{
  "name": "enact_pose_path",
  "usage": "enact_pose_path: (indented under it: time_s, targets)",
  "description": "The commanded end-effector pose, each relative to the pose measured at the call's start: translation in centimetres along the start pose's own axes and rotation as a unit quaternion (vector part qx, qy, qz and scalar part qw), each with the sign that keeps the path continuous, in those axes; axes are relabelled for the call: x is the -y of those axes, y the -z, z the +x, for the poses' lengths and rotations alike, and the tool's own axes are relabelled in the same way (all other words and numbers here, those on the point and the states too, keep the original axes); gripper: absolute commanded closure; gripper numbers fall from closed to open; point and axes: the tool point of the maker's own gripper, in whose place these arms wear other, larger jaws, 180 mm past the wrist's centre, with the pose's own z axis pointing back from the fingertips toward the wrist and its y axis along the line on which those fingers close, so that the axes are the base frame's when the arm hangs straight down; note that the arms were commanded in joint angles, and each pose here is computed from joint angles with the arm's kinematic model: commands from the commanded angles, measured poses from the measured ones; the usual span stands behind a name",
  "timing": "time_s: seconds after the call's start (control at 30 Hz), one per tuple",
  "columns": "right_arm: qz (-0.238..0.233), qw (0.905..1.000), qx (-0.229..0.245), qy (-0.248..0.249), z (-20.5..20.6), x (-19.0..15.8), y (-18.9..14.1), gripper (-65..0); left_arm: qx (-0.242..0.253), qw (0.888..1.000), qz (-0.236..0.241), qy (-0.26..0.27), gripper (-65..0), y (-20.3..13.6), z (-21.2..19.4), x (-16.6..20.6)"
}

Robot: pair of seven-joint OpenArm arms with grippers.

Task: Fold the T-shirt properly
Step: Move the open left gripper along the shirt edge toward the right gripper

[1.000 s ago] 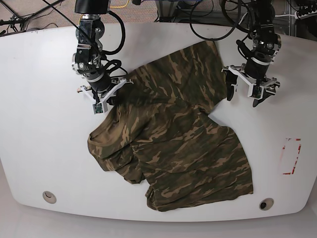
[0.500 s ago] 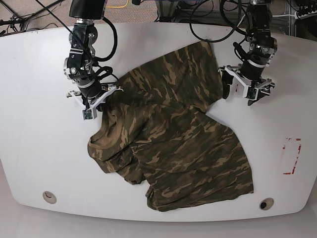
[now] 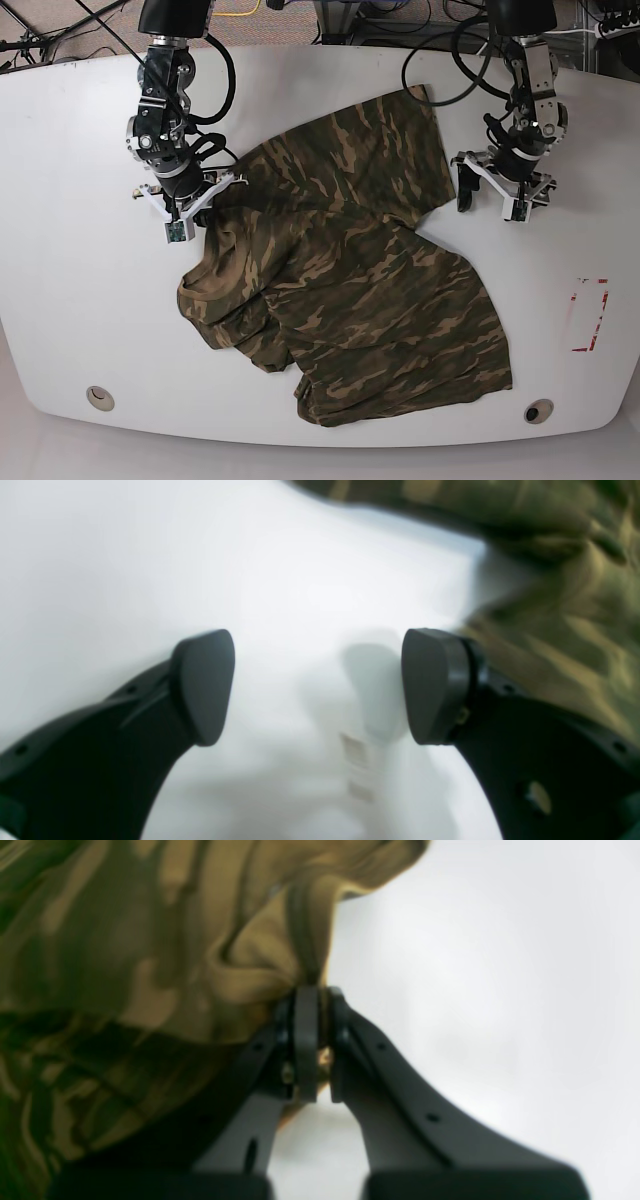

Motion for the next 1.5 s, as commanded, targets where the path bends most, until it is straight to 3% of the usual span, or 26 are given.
enact_pose_path:
  time_s: [0.0,0.4,0.93,1.2,1.47]
  targets:
    - [-0.004,0.9996,0.027,-0.004,1.8,0.3,-0.2,-0.1,0.005,1.0,-0.005,0.005,-49.3,-0.4,0.0,0.2]
    - [-0.007,0.9996,0.027,-0.004,1.7,0.6,-0.3,0.0,0.007,0.999,-0.022,0.027,-49.5,-1.2,0.1,2.5]
    - [-0.008,0.9995,0.029,-0.004,1.8,0.6,-0.4,0.0,-0.045,0.996,-0.071,0.029,-50.1,-0.3,-2.0,5.8]
    - [-0.006,0.9995,0.029,-0.006,1.8,0.4,-0.5,0.0,-0.048,0.995,-0.081,0.032,-50.2,-0.3,-2.0,6.5]
    - [0.005,0.9993,0.033,-0.019,2.1,-0.6,-0.8,0.0,-0.019,0.996,-0.073,0.045,-50.0,-0.6,-0.6,6.2]
